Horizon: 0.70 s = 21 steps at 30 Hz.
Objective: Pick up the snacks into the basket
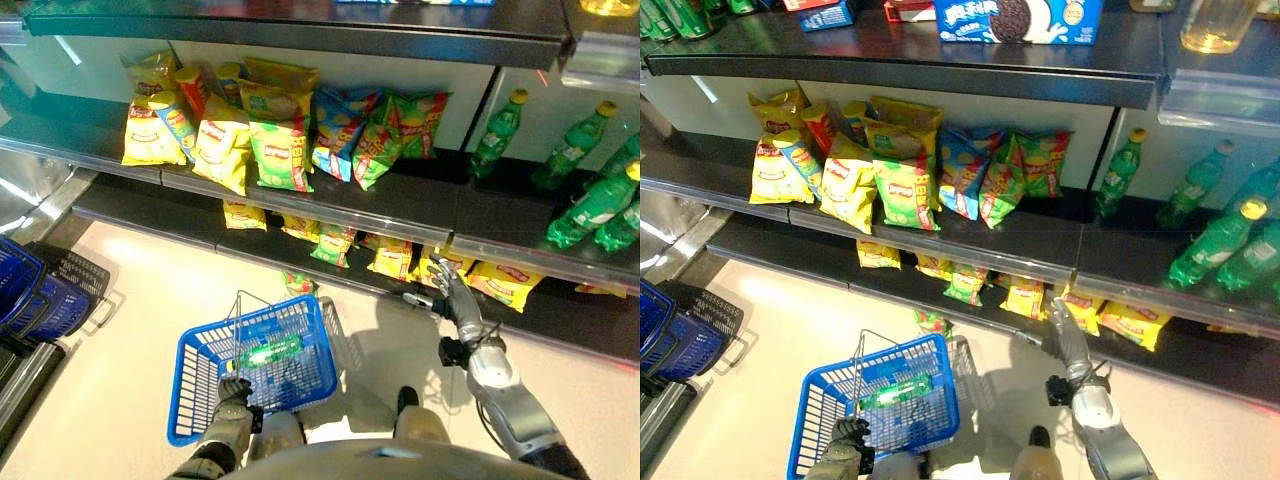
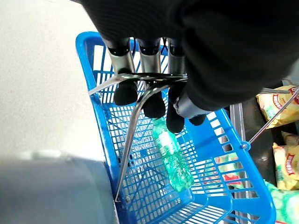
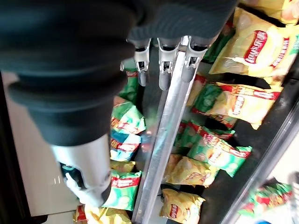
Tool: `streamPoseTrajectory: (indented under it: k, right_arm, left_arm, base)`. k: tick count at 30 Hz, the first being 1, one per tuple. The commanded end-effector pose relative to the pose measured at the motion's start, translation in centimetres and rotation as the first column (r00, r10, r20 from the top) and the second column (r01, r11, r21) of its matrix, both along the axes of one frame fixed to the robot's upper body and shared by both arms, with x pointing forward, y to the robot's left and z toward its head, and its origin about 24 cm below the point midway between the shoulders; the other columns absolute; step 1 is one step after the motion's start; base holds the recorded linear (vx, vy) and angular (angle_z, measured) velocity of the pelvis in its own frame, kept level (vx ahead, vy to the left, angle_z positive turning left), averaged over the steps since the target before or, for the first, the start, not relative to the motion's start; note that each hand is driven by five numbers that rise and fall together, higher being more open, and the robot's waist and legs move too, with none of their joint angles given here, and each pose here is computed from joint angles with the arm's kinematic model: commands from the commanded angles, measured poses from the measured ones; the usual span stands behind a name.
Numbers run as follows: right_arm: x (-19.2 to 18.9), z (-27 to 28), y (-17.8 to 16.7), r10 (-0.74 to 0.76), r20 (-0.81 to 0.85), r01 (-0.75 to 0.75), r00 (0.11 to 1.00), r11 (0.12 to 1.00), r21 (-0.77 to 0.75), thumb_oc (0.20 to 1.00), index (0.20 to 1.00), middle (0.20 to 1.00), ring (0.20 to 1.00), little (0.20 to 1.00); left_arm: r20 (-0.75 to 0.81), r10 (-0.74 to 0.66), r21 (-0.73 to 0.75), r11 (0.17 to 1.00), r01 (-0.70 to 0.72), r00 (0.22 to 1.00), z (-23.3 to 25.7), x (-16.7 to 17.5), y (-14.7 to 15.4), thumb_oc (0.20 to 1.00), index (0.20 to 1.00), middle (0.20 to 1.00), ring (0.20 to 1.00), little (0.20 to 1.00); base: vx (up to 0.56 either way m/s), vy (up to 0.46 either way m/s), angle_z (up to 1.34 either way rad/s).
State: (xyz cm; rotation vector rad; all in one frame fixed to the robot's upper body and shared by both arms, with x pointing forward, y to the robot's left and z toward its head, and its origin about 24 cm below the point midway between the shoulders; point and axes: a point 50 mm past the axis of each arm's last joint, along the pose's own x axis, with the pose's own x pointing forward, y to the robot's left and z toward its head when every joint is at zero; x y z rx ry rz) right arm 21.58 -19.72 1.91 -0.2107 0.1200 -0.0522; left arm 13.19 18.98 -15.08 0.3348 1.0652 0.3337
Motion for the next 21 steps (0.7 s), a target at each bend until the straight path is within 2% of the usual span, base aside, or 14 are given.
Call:
streamPoseTrajectory:
  k: [1,5,10,14,21]
  right_arm:
    - [1.6,3.9,1.4,0.059,0.2,-0.063,0.978,0.998,0.012,1.0,1.0,1.0,1.0,1.0]
    - [1.5,4.9,1.4,0.034,0.241,-0.037,0.97,0.999,0.008,1.0,1.0,1.0,1.0,1.0]
    - [2.6,6.8,2.4,0.03,0.327,-0.042,0.945,0.999,0.03,1.0,1.0,1.0,1.0,1.0]
    - [3.3,7.1,2.9,0.044,0.331,-0.06,0.943,0.997,0.038,1.0,1.0,1.0,1.0,1.0]
    - [5.1,7.6,0.0,-0.092,0.329,0.08,0.94,0.996,0.049,1.0,1.0,1.0,1.0,1.0]
  left_arm:
    - [-0.03,0.027,0.115,0.993,-0.023,0.999,0.0,-1.6,2.5,0.2,0.2,0.2,0.2,0.2]
    - [-0.054,-0.045,0.14,0.989,0.052,0.997,0.0,-1.2,2.5,0.2,0.2,0.2,0.2,0.2]
    - [-0.026,-0.064,0.192,0.979,0.068,0.998,0.9,0.3,4.3,0.2,0.2,0.2,0.2,0.2]
    - [-0.075,-0.032,0.205,0.978,0.047,0.997,0.7,-1.0,5.6,0.2,0.2,0.2,0.2,0.2]
    - [-0.067,-0.002,0.217,0.976,0.017,0.998,1.1,-1.1,6.9,0.2,0.2,0.2,0.2,0.2]
  base:
    - [0.05,0.349,-0.01]
    - [0.12,0.447,0.19]
    - [0.02,0.315,-0.11]
    - [0.05,0.322,-0.33]
    - [0.05,0.117,-0.06]
